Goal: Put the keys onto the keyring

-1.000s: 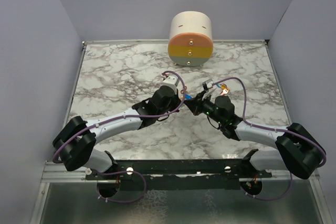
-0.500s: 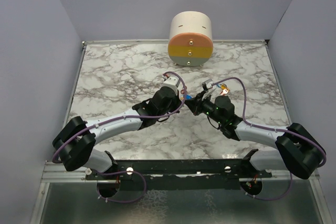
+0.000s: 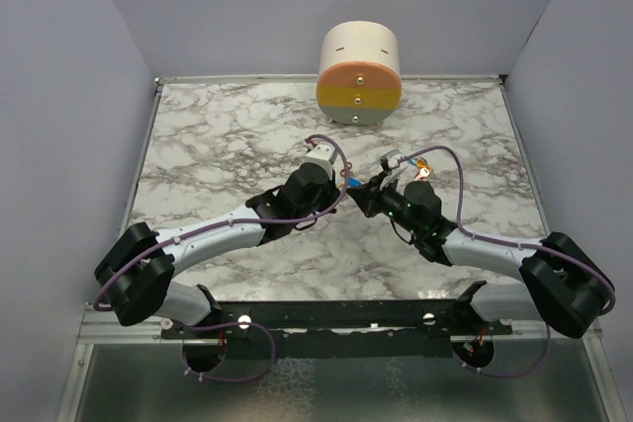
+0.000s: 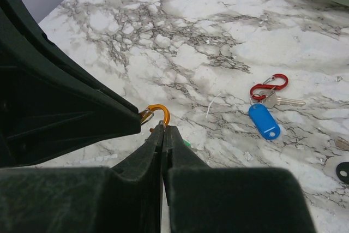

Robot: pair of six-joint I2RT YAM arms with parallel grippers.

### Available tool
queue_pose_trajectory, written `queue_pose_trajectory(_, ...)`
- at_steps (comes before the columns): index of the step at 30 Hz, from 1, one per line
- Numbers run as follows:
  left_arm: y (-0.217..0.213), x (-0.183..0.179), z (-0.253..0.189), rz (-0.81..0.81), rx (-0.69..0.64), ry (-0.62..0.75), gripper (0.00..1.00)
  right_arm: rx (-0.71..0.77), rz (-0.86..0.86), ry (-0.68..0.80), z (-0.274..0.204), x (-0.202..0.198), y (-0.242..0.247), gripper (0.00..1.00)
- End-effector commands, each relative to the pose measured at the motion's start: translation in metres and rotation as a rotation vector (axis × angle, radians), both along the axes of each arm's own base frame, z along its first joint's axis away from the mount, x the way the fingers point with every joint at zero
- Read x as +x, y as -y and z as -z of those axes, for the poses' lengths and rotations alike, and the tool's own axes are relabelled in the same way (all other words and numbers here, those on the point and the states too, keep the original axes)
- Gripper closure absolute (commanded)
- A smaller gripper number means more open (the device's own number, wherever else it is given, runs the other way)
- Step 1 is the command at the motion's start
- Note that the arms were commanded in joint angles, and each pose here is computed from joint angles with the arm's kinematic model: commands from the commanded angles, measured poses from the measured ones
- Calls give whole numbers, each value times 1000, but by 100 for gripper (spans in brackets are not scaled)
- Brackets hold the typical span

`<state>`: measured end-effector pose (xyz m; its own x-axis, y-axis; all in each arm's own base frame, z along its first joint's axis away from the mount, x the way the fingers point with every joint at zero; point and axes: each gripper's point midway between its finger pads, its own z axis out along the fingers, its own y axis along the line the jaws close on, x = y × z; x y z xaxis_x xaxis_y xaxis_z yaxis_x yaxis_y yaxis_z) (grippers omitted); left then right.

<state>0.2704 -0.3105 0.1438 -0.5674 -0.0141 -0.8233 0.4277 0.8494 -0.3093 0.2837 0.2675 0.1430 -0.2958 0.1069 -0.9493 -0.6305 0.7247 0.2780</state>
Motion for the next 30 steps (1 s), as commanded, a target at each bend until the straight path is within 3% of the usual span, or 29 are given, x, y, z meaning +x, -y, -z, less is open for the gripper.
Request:
queue_pose_trajectory(1,4,-5,-16,30,-33,21,100,-15,52,47,-5,5,10,99)
queue_pose_trajectory(15,2,-7,-10,30,-26,14,100,-10,65,72,-11,5,14,99)
queue_pose_trajectory(17,1,-7,-10,25,-26,13,88,-8,65,76,-13,4,14,99)
queue_pose_trajectory(21,-2,-6,-14,4,-36,22,50,-7,68,77,-14,4,16,99)
queue_pose_trajectory(22,-4,-5,-15,-5,-39,24,46,-8,68,78,-14,4,16,99)
queue_pose_trajectory(30,-33,-2,-24,-129,-46,67,35,-8,83,81,-15,4,19,99)
